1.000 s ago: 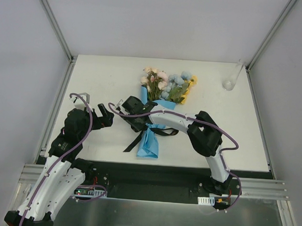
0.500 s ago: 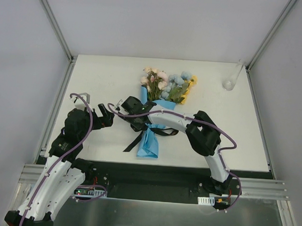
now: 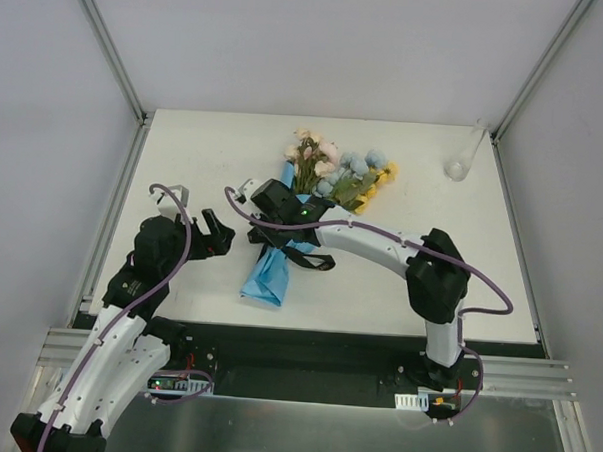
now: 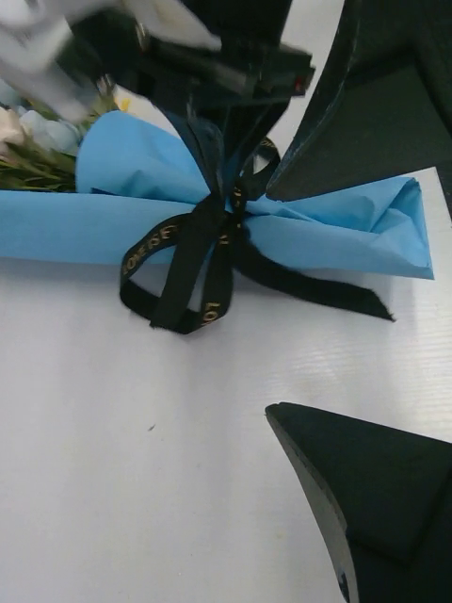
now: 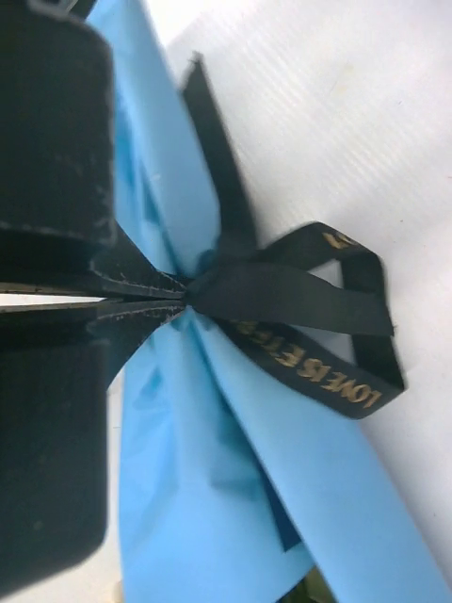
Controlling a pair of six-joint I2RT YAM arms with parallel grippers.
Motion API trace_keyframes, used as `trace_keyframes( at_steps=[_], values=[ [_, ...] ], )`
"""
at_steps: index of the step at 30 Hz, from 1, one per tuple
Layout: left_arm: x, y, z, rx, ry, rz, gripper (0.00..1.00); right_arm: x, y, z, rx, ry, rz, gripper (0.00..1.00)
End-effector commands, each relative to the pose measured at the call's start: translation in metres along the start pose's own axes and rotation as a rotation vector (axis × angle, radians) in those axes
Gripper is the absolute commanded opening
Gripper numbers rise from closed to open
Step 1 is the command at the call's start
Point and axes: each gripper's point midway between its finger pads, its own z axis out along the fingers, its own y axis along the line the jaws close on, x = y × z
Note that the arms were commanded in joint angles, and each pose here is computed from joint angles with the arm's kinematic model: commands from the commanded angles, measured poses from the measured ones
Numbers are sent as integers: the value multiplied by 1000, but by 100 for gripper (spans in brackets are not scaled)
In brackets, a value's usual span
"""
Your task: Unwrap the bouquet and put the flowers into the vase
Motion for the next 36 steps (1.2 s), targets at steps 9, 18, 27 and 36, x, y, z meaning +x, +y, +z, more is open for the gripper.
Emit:
trace_keyframes(
  at_steps=[9,18,27,36],
  values=[
    [73,-87,20,514,392,-154,38,-31,-8,-46,-12,-173,171,1],
    [92,-99,21,609,397,-235,53,-28,-10,-42,-23,-171,244,1],
    [146,-78,39,480,547,-278,35,-61,-5,-63,-120,-286,340,1],
    [170,-53,53,348,582,-292,20,-112,-24,-125,-109,-490,372,1]
  ],
)
